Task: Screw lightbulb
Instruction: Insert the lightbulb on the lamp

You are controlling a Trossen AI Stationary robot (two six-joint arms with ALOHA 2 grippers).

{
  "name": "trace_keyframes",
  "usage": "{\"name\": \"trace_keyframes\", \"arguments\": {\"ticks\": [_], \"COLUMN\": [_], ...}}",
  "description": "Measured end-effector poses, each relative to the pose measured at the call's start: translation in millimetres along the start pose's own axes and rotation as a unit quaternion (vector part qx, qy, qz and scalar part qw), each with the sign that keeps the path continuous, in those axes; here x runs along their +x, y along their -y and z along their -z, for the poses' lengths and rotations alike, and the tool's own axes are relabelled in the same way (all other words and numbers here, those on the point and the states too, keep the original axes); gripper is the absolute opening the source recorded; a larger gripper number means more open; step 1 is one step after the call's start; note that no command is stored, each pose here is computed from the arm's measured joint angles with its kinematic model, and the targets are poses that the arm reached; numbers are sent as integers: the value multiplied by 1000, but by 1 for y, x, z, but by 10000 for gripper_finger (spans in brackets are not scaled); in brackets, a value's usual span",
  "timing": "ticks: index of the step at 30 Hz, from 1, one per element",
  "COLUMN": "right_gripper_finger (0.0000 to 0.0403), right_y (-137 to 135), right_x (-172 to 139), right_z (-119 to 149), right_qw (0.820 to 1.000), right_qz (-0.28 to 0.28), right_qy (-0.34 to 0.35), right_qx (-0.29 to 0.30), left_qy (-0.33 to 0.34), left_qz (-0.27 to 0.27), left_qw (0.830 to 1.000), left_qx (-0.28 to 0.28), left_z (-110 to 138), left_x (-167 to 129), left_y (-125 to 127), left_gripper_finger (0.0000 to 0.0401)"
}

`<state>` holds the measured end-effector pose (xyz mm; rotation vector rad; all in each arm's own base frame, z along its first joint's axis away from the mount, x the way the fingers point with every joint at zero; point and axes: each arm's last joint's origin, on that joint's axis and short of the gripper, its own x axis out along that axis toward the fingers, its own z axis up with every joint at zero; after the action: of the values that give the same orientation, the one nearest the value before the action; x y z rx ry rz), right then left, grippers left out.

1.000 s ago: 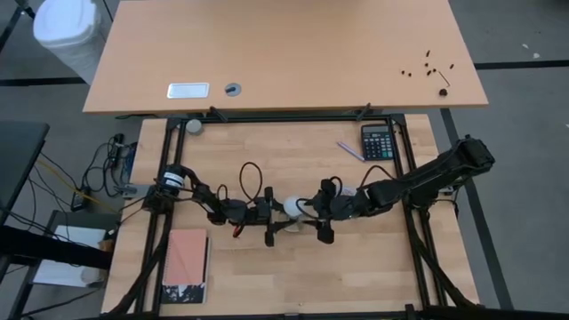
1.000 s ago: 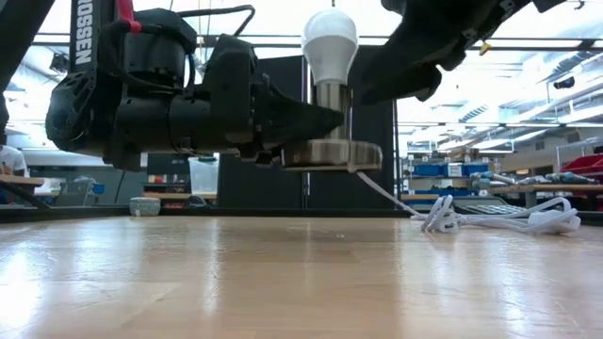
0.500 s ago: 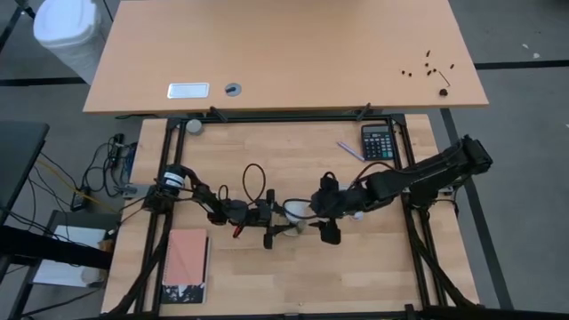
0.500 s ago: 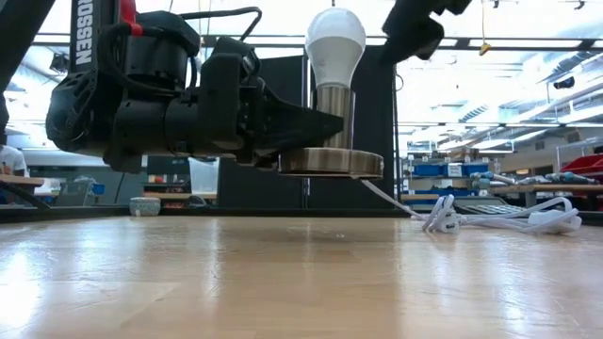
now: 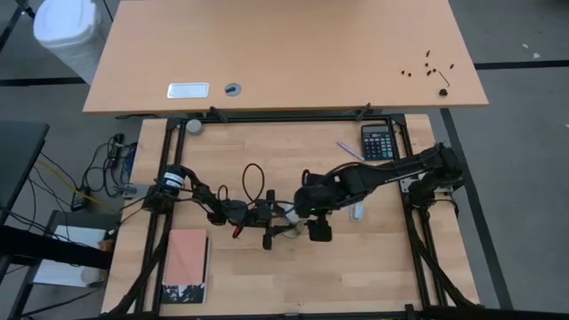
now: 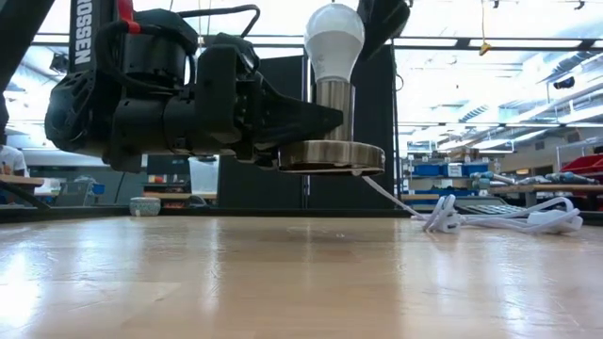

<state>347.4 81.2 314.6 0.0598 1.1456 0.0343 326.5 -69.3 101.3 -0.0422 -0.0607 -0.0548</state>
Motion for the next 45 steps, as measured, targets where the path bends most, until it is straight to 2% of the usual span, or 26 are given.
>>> {"name": "trace_keyframes", "arguments": {"ticks": [7, 11, 17, 23, 30, 34, 38, 45], "right_gripper_finger": [288, 288, 288, 288, 288, 288, 288, 288], "right_y": [9, 15, 16, 17, 19, 18, 18, 19], "right_x": [19, 18, 9, 10, 7, 6, 8, 9], "right_z": [-16, -24, -31, -30, -20, -21, -21, -27], "right_qw": [997, 995, 997, 997, 993, 994, 993, 996], "right_qz": [-38, -44, -47, -41, -19, -34, -41, -43], "right_qy": [-62, -84, -58, -67, -114, -106, -113, -84], "right_qx": [-11, -10, -25, -21, -11, -6, -4, -5], "left_qy": [-5, -16, -32, -32, -36, -54, -70, -85], "left_qz": [6, 9, 9, 9, 9, 7, -5, -33], "left_qw": [1000, 1000, 999, 999, 999, 999, 998, 996], "left_qx": [0, 2, 3, 3, 3, 7, 11, 18], "left_z": [1, 3, 6, 6, 7, 11, 14, 17], "left_x": [-1, -1, -1, -1, -1, -2, -2, -2], "left_y": [4, 6, 7, 7, 7, 6, 3, 1], "left_gripper_finger": [194, 194, 194, 194, 194, 194, 194, 194]}}
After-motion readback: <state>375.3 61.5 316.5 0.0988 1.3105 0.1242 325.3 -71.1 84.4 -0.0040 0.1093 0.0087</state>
